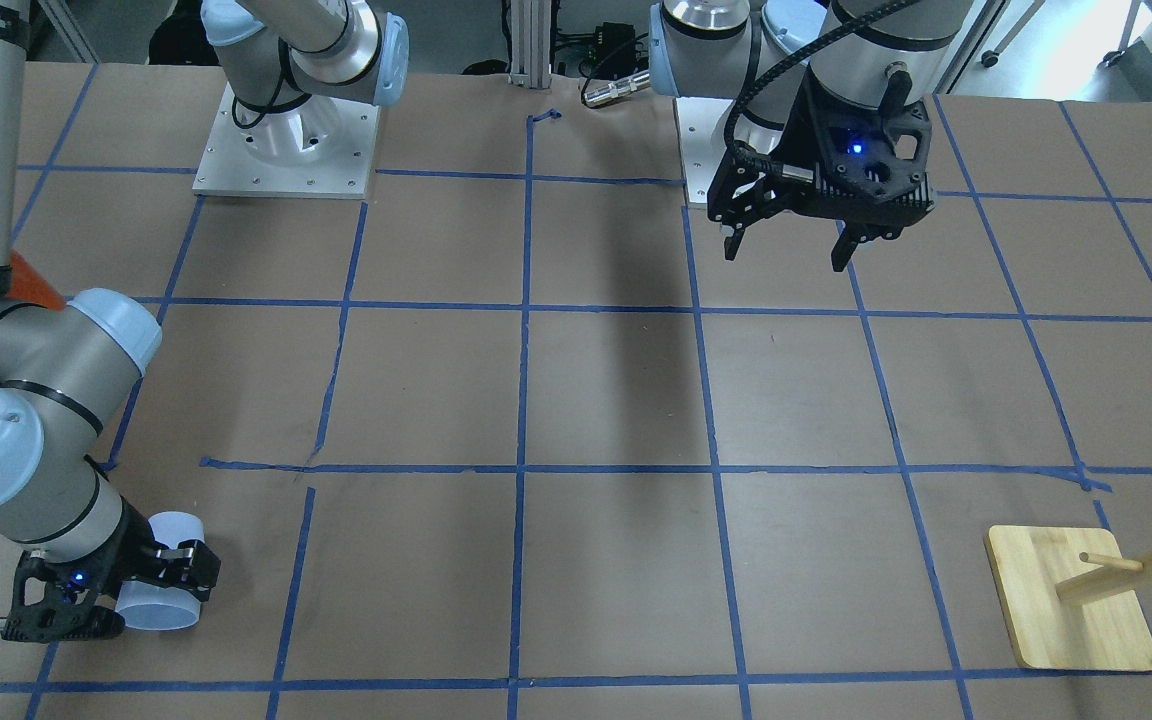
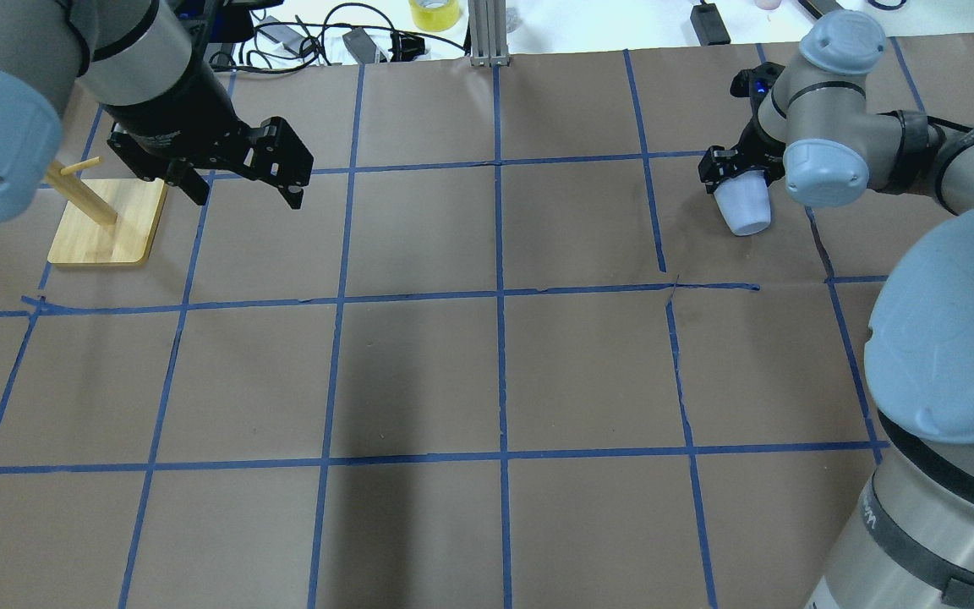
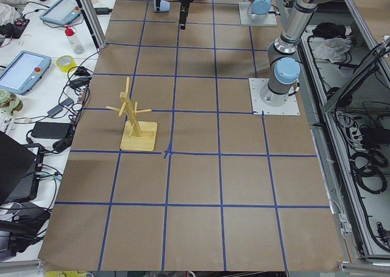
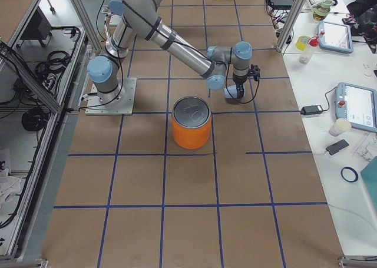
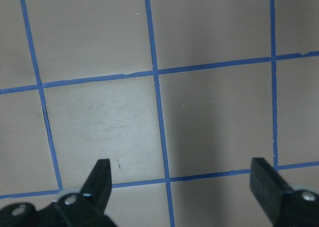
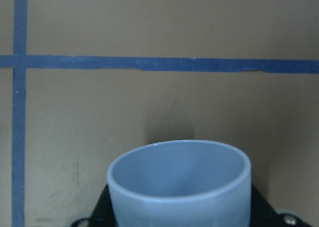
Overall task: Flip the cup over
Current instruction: 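Lower the right gripper onto the white cup lying on its side and grasp it, then carry the white cup with the right gripper toward the table center and lower it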
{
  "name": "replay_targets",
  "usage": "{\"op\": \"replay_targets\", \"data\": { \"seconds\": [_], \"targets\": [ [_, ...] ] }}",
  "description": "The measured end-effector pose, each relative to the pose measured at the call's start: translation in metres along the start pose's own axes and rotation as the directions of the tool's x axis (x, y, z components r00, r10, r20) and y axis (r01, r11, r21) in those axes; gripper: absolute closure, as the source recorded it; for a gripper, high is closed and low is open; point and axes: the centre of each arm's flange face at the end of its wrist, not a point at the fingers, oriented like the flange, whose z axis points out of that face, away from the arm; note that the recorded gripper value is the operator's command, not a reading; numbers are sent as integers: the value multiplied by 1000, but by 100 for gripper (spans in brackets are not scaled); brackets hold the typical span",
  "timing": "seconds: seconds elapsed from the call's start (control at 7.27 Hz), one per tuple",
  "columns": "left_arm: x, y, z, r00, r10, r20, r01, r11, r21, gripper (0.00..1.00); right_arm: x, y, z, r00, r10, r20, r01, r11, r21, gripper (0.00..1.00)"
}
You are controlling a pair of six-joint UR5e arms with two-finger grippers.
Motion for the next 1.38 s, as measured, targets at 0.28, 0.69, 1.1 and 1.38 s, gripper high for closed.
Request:
{"op": "replay_targets", "data": {
  "seconds": [0.28,0.69,1.1,1.38],
  "targets": [
    [0,0,0,1000,0,0,0,1000,0,0,-45,-2,-30,990,-135,42,133,990,49,36],
    [-1,-1,0,1000,3,2,-3,1000,5,0,-240,28,-68,886,-459,68,449,885,119,36],
    [-3,-2,0,1000,2,-1,-2,1000,6,0,-363,76,-74,664,-748,16,733,654,187,36],
    [-5,-2,0,1000,0,-3,0,1000,5,0,-393,90,-63,380,-923,-62,908,360,214,36]
  ]
}}
